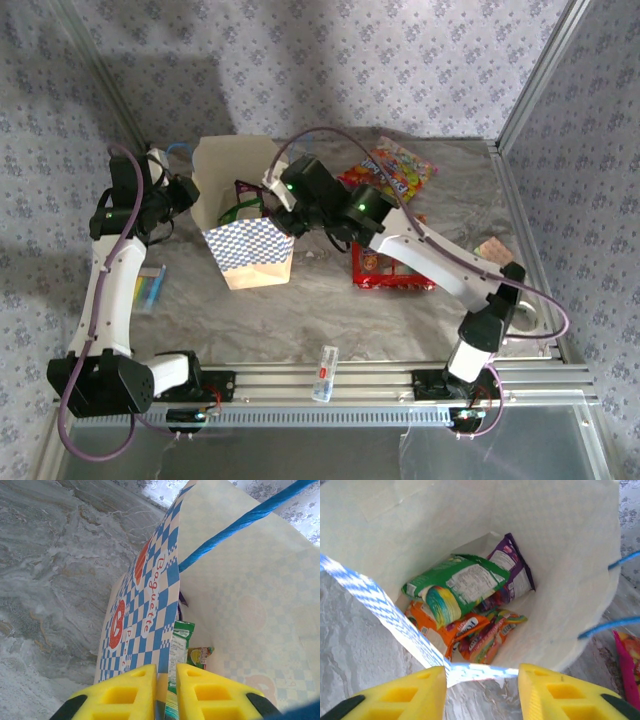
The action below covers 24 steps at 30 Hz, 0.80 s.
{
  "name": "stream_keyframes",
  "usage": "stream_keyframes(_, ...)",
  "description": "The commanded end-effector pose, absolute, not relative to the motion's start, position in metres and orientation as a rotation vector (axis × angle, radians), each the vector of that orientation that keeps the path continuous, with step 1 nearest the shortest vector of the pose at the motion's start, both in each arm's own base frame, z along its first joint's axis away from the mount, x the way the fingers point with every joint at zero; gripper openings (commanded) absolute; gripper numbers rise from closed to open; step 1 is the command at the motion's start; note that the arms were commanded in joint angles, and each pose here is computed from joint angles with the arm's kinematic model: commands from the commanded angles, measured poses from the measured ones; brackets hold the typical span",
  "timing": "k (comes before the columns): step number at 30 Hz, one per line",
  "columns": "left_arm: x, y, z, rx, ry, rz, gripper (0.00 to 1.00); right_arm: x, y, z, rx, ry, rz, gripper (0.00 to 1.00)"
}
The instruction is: Place the snacks into the paper bag
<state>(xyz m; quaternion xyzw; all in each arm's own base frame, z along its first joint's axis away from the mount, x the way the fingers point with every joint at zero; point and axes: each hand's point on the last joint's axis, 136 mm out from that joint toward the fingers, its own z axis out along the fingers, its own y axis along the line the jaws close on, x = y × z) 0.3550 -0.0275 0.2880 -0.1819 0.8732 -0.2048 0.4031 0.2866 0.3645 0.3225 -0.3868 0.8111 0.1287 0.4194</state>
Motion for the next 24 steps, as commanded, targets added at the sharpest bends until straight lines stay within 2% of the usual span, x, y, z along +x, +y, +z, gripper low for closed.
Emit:
stream_keyframes(1,0.350,-0.028,0.307,-0.446,2.170,-0.535,0.20,0.289,0.337,0.342,-0.820,2.032,0.345,0.56)
stream_keyframes(8,0.351,-0.028,0.310,-0.445,2.174,-0.531,0.20,0.286,0.275,0.330,-0.636,2.106,0.342,0.68)
stream_keyframes(17,0.352,-0.028,0.305,-0.468,2.181,-0.541,0.21,0.278,0.203,0.312,-0.412,2.174,0.353,0.72)
stream_keyframes(24,0.351,-0.027,0.302,-0.487,2.188,-0.539,0.23,0.280,0.155,0.273,-0.204,2.310,0.257,0.74)
